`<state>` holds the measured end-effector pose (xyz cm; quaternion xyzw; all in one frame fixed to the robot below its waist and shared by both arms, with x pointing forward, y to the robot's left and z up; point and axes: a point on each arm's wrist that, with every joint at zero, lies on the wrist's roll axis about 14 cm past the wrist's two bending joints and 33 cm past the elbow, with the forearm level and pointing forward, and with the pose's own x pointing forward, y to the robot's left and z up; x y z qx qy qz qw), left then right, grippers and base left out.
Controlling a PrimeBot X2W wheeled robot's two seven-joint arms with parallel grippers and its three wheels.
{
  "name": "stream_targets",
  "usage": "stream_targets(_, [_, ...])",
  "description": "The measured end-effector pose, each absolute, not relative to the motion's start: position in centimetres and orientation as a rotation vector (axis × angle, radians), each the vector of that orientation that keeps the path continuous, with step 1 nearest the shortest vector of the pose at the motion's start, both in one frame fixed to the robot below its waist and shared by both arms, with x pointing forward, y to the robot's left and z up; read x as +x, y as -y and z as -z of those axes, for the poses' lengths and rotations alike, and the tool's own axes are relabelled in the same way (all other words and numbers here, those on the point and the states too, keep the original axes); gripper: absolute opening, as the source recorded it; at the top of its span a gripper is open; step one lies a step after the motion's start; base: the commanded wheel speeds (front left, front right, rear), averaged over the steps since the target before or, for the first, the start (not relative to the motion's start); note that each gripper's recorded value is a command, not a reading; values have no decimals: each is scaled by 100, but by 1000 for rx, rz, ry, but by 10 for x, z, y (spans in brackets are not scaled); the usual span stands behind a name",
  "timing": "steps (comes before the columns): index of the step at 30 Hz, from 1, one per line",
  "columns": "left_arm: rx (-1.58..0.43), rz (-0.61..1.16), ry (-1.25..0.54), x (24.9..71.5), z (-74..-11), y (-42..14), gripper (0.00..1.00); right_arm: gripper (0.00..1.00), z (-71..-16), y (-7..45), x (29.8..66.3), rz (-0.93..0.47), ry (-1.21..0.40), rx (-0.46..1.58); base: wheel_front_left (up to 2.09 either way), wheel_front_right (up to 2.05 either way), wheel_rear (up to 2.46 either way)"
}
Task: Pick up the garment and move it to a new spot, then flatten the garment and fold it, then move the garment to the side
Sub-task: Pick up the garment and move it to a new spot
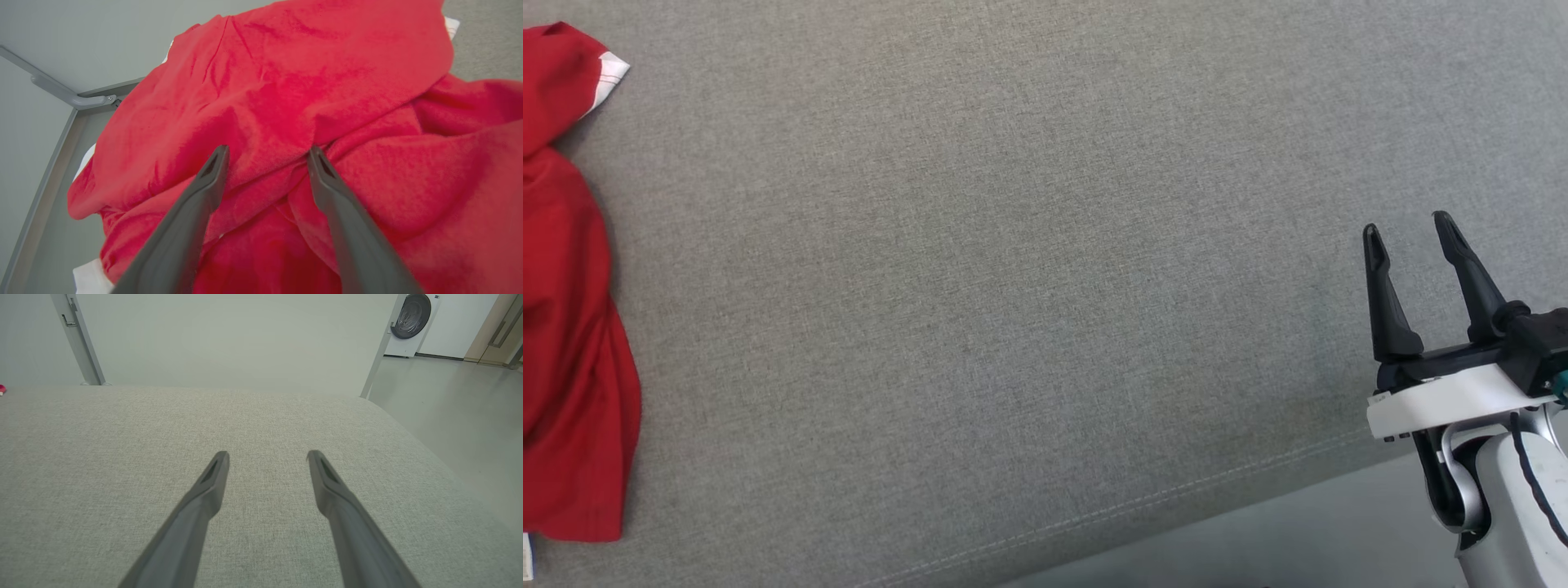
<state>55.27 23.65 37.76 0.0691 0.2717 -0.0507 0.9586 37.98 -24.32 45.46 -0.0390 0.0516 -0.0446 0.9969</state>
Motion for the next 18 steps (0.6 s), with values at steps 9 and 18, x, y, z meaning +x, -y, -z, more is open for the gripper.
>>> stream_targets(9, [134, 90, -542, 553, -384, -240, 0, 100, -455, 235, 382, 71, -97, -66, 0, 0, 0])
stream_targets(18, [101, 123, -366, 575, -431, -220, 0, 100, -458, 230, 384, 57, -81, -52, 0, 0, 0])
